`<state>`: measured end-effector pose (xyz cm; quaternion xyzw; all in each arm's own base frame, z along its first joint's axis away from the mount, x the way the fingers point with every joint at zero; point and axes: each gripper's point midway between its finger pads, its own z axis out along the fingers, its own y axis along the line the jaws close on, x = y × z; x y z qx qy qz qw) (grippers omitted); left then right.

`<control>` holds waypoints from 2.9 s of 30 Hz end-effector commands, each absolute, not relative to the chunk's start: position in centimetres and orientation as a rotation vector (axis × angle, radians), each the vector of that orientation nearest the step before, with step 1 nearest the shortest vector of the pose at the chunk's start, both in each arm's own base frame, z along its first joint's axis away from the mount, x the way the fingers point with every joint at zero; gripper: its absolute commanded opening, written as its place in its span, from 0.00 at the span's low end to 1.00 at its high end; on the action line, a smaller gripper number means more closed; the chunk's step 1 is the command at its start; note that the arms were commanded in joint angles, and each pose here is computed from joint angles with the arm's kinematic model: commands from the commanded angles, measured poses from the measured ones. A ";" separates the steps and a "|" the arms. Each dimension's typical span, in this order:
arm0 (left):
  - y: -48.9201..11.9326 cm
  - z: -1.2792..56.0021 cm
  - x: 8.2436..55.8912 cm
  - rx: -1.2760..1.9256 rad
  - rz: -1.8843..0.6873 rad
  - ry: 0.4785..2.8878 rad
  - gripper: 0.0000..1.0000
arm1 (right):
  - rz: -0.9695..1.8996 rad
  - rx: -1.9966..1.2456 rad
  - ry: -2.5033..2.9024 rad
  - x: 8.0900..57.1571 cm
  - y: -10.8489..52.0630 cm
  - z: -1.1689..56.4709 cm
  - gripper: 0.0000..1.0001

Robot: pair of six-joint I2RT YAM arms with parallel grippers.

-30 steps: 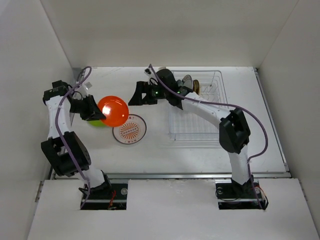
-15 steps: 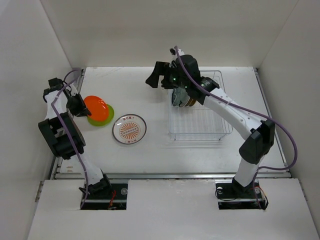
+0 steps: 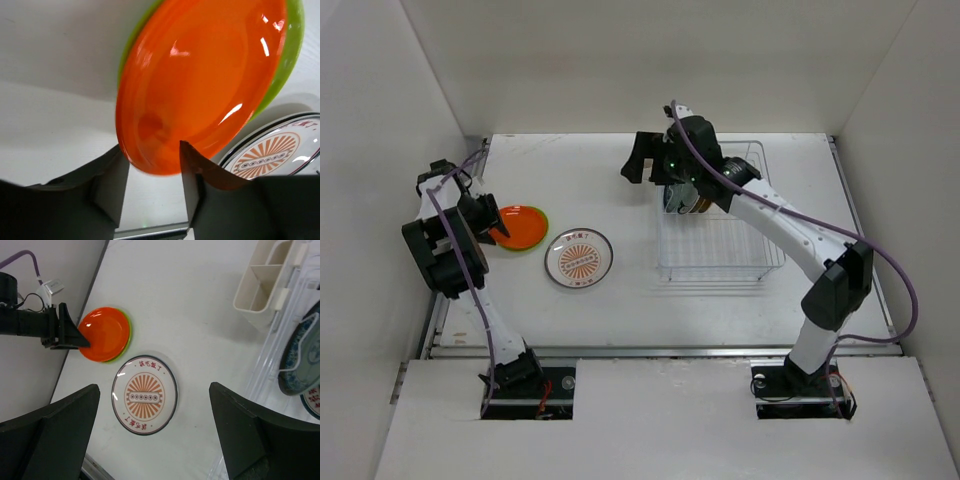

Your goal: Unload the plates from the dish rack

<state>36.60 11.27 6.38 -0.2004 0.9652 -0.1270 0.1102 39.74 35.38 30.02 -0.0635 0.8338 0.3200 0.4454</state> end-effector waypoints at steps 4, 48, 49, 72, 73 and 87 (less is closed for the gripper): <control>10.5 7.9 35.8 -0.410 -0.265 2.955 0.49 | 0.620 -0.010 1.979 39.5 30.6 33.9 0.98; 7.9 18.8 29.3 -0.238 -0.142 2.714 0.68 | 0.168 0.296 2.317 49.9 15.0 15.8 0.18; 7.9 18.8 29.3 -0.238 -0.142 2.714 0.68 | 0.147 0.303 2.316 50.1 14.7 15.8 0.12; 7.2 20.5 29.3 -0.254 -0.163 2.643 0.68 | -0.233 0.257 1.955 39.9 11.5 37.9 0.00; 7.0 20.5 29.3 -0.251 -0.175 2.641 0.68 | -0.082 0.116 1.978 39.0 16.0 37.9 0.00; -1.6 24.2 28.1 0.188 -0.725 2.465 0.94 | 1.246 -0.741 1.827 32.8 45.3 34.3 0.00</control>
